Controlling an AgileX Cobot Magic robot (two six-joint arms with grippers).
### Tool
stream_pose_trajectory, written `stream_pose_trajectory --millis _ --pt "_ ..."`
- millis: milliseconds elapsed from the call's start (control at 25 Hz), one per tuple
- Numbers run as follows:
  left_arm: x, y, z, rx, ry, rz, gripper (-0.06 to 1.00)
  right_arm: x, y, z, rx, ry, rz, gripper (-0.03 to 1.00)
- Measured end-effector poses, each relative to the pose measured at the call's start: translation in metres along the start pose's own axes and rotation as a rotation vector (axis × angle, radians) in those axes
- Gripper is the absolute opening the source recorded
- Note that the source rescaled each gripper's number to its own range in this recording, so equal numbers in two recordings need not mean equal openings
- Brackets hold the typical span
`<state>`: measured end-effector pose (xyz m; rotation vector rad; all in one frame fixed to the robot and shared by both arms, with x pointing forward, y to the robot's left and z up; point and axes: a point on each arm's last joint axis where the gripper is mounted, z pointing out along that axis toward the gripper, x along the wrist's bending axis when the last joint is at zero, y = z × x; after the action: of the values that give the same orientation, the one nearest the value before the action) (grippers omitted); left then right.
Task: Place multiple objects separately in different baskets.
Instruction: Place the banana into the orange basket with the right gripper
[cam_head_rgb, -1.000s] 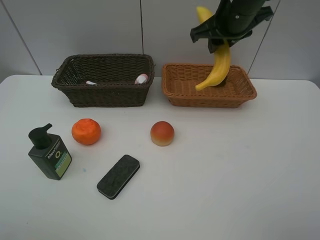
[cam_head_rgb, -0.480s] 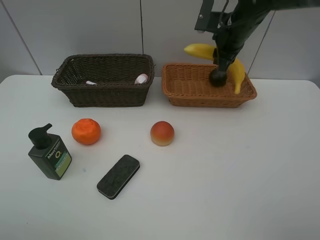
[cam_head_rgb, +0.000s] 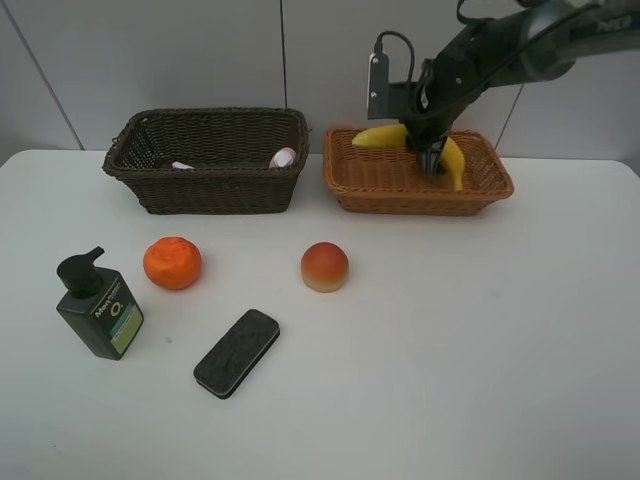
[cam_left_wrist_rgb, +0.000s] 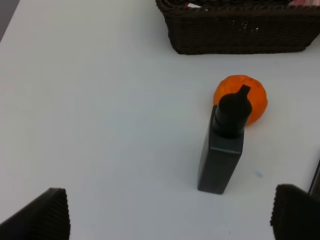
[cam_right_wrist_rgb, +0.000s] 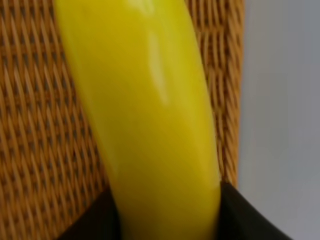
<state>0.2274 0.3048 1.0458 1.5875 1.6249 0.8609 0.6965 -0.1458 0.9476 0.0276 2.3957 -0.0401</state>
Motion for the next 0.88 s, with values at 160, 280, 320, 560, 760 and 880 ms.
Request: stream_pose_trajectory --millis 160,280,320,560,760,880 --pt "0.0000 0.0000 0.0000 0.000 0.000 0.000 0.99 0.0053 0.0014 0.0101 0.006 0.015 -0.009 0.37" --pt "0.0000 0.0000 0.0000 0.000 0.000 0.000 0.99 0.0059 0.0010 0.0109 0.011 0.017 -0.015 0.37" --pt "0.0000 0.0000 0.0000 0.000 0.000 0.000 0.99 0.0059 0.0010 0.0109 0.011 0.017 -0.016 0.37" --pt "0.0000 0.0000 0.0000 0.000 0.000 0.000 0.99 0.0059 0.0010 0.0109 0.012 0.016 -0.017 0.37" --pt "0.0000 0.0000 0.0000 0.000 0.000 0.000 0.99 0.0067 0.0030 0.0109 -0.010 0.026 0.039 0.54" --pt "0.0000 0.0000 0.0000 0.000 0.000 0.000 0.99 0.0054 0.0052 0.0108 -0.034 0.013 0.061 0.89"
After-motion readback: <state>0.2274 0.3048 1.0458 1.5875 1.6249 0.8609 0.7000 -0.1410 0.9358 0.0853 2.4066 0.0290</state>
